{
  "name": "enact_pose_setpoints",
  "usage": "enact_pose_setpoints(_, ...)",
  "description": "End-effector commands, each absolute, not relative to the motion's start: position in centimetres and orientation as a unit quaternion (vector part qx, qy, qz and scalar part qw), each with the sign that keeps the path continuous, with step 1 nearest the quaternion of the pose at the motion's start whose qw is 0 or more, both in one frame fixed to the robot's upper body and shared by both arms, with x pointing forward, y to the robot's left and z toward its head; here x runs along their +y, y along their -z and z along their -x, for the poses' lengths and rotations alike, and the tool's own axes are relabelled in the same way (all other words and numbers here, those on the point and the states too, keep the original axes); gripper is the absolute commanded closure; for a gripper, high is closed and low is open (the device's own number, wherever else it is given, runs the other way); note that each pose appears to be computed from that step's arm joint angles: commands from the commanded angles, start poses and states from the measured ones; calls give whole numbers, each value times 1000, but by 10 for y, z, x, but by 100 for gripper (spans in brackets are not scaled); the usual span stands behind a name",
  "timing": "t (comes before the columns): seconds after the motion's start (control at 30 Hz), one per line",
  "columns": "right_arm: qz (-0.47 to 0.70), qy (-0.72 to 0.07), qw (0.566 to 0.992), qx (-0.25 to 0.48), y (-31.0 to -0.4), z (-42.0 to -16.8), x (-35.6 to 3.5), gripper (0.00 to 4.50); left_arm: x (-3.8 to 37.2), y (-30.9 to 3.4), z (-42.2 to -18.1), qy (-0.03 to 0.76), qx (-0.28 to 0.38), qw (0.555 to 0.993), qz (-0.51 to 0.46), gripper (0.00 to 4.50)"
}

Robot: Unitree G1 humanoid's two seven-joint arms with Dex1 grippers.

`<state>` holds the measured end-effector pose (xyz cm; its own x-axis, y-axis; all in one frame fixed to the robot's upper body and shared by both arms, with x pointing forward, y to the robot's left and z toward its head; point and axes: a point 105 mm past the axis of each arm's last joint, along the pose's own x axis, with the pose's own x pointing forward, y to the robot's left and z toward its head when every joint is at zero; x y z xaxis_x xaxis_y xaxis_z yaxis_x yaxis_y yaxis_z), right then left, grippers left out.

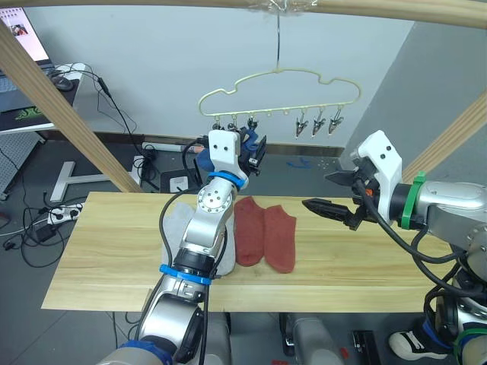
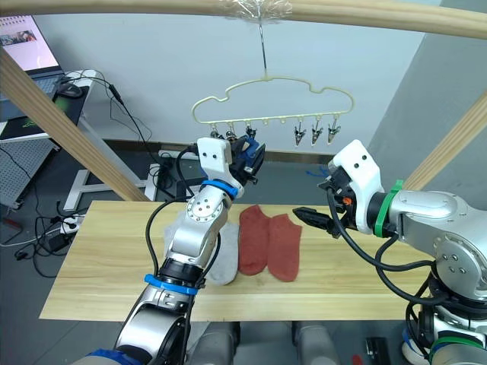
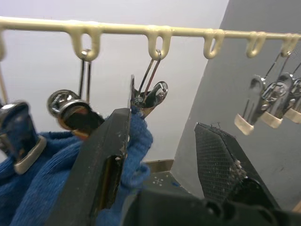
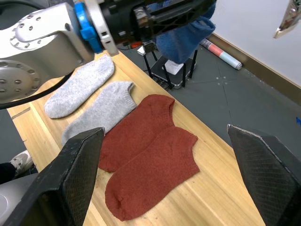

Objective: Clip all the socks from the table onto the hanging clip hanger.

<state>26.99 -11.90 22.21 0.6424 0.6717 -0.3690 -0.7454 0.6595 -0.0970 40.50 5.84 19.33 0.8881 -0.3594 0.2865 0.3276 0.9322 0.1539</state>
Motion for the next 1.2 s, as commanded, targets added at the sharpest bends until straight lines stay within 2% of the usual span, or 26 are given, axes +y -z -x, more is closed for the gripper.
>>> enact_pose_setpoints(0.03, 126, -388, 902, 141, -227, -267, -123, 15, 60, -208, -408, 157, -187, 968, -52, 203)
enact_pose_setpoints(0.37, 124, -369, 911, 136, -230, -268, -129, 15, 68, -210, -417, 134, -192, 970, -60, 203)
enact_pose_setpoints(0.57, 85, -310, 944, 78, -252, -282, -136, 15, 68, -212, -419, 132, -195, 970, -62, 203)
enact_pose_setpoints(1.03, 68, -310, 948, 40, -262, -278, -133, 15, 59, -218, -417, 143, -206, 967, -55, 203)
enact_pose_setpoints(1.2, 60, -303, 951, 11, -274, -279, -133, 15, 56, -222, -417, 144, -210, 966, -49, 203)
